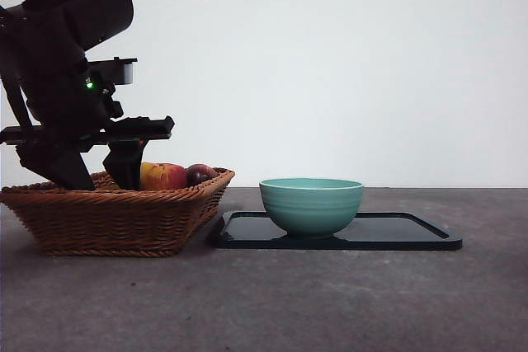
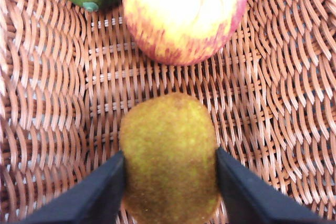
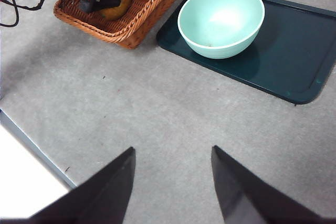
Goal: Pick up the wifruite, put it on the bowl, pick up the plate, put it on desk
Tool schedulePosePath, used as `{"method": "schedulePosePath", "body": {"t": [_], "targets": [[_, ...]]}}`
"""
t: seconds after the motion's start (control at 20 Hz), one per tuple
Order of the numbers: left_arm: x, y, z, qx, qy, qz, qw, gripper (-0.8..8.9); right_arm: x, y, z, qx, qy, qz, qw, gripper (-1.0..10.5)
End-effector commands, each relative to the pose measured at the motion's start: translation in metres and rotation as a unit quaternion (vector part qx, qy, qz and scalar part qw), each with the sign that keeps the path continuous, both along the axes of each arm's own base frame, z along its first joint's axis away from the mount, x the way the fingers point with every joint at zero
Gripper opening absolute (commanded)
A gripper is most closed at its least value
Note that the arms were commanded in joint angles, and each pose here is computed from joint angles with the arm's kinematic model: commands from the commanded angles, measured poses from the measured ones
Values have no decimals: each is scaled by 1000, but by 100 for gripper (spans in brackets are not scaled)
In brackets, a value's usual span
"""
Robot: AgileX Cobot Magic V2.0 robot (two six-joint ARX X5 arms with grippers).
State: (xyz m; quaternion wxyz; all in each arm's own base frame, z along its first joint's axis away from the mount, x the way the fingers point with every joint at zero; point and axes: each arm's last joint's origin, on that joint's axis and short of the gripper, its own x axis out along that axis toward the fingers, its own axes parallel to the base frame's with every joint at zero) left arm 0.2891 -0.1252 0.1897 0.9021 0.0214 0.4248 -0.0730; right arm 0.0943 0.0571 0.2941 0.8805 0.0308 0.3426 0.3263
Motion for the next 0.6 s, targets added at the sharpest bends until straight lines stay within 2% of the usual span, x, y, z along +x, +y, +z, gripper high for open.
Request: {"method": "schedulePosePath", "body": {"t": [0.05,0.3,0.6], "targets": [[3,-2,-4,6,7,-4,1000,374,1,1,3,4,-6,1,1000,230],[-1,-1,6,1,-4,-5,1000,407,1,1,3,4,-6,1,1000,230],[-25,6,52,-24,-59,-11,998,407,1,1,3,5,-9,1,1000,230]]}}
